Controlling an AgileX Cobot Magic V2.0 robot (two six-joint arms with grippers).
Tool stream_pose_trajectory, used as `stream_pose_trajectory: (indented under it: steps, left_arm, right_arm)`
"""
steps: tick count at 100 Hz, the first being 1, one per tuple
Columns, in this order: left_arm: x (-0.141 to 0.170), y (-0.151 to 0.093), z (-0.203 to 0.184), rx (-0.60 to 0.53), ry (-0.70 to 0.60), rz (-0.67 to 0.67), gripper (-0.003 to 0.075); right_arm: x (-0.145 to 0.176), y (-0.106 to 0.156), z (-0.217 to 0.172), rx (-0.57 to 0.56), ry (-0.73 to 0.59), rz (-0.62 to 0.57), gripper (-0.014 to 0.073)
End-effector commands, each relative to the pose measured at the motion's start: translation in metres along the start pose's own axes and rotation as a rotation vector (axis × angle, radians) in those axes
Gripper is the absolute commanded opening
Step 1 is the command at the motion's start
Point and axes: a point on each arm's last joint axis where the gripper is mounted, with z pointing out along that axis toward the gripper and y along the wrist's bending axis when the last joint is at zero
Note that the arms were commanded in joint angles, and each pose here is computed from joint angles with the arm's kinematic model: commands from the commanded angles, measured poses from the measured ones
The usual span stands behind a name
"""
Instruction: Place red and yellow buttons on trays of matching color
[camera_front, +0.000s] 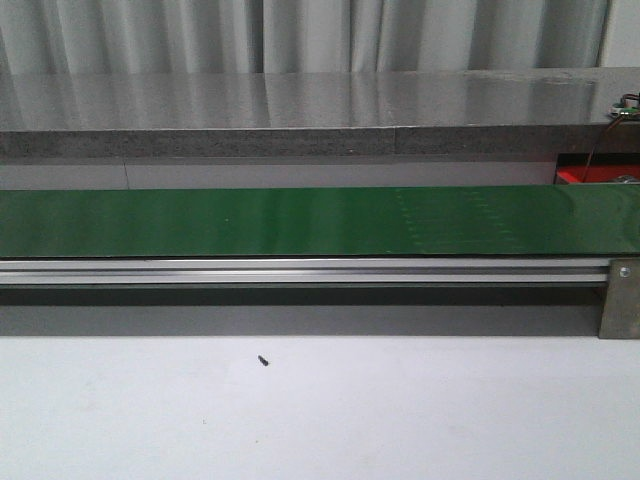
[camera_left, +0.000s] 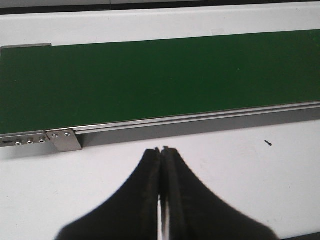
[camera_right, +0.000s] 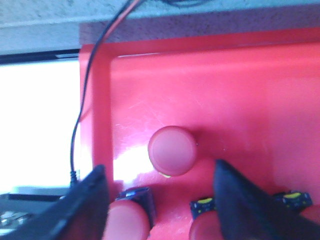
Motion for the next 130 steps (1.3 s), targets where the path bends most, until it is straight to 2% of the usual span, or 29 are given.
stream_pose_trajectory:
  steps: [1, 11, 21, 36, 49, 79, 97, 130]
  left_arm:
    - [-0.012, -0.002, -0.006, 0.007, -0.091, -0.009, -0.0020]
    - [-0.012, -0.002, -0.006, 0.007, -0.091, -0.009, -0.0020]
    - [-0.012, -0.002, -0.006, 0.007, -0.091, -0.009, -0.0020]
    - [-0.012, -0.002, -0.006, 0.007, -0.091, -0.009, -0.0020]
    - [-0.012, -0.002, -0.006, 0.007, -0.091, -0.009, -0.0020]
    - [-0.012, -0.002, -0.006, 0.007, -0.091, -0.009, -0.0020]
    - [-0.012, -0.002, -0.006, 0.007, -0.091, -0.009, -0.0020]
    - [-0.012, -0.002, -0.006, 0.007, -0.091, -0.009, -0.0020]
  right_arm:
    - [-0.014, 0.010, -0.050, -0.002, -0.121, -0.016, 0.0274]
    - [-0.007, 0.020, -0.059, -0.010, -0.114, -0.052, 0.0076]
    - [0.001, 0.031, -0.071, -0.016, -0.128, -0.078, -0.0074]
    - [0.018, 0.047, -0.093, -0.015, -0.183, -0.093, -0.0064]
    - [0.034, 0.063, -0.119, -0.011, -0.283, -0.112, -0.0064]
    - [0.097, 0.094, -0.154, -0.028, -0.448, -0.158, -0.0064]
    - [0.140, 0.102, -0.171, -0.040, -0.527, -0.176, -0.0064]
    - [0.209, 0.108, -0.184, -0.082, -0.585, -0.210, -0.0068]
